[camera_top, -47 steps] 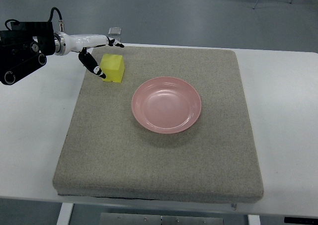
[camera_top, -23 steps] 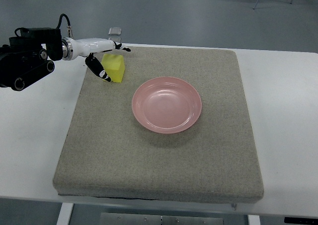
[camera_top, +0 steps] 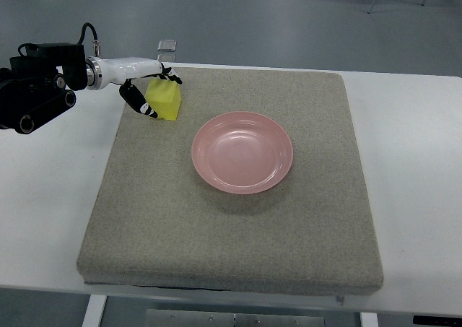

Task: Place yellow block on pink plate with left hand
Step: 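Close the left hand fingers around the yellow cube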

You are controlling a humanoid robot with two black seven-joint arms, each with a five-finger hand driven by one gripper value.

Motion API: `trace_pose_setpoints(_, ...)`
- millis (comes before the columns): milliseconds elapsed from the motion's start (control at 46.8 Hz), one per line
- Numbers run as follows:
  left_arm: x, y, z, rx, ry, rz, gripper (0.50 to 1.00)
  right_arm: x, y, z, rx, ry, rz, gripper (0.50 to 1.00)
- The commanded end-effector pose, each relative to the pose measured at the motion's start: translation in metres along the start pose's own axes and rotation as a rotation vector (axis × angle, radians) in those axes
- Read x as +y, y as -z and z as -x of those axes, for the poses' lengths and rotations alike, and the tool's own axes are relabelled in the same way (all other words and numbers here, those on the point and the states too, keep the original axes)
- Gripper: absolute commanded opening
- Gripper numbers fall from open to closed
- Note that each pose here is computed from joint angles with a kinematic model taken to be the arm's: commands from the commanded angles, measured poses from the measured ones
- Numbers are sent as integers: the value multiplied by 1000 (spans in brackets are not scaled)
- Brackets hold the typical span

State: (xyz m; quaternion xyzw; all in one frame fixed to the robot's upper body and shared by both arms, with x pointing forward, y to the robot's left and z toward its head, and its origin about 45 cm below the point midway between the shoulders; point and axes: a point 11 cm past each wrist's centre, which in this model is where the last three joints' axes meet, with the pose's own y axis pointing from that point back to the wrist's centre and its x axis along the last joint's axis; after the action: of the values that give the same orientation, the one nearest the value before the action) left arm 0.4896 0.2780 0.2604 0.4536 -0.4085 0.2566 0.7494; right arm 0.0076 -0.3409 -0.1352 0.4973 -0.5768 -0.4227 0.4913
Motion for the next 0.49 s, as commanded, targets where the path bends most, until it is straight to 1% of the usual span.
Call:
trace_pose_setpoints(0,0,2,0,1,-1,-6,823,0,0,0,0,0,0,924)
trace_pose_setpoints(150,1,4,0,2,-2,-12,819,0,0,0,0,0,0,924)
trace_pose_setpoints(299,1,4,0,2,-2,-12,769,0,0,0,0,0,0,924)
trace_pose_setpoints(385,1,4,1,0,2,-15,690,0,0,0,0,0,0,924)
trace_pose_setpoints(470,0,4,1,3,0,-17,570,0,0,0,0,0,0,924)
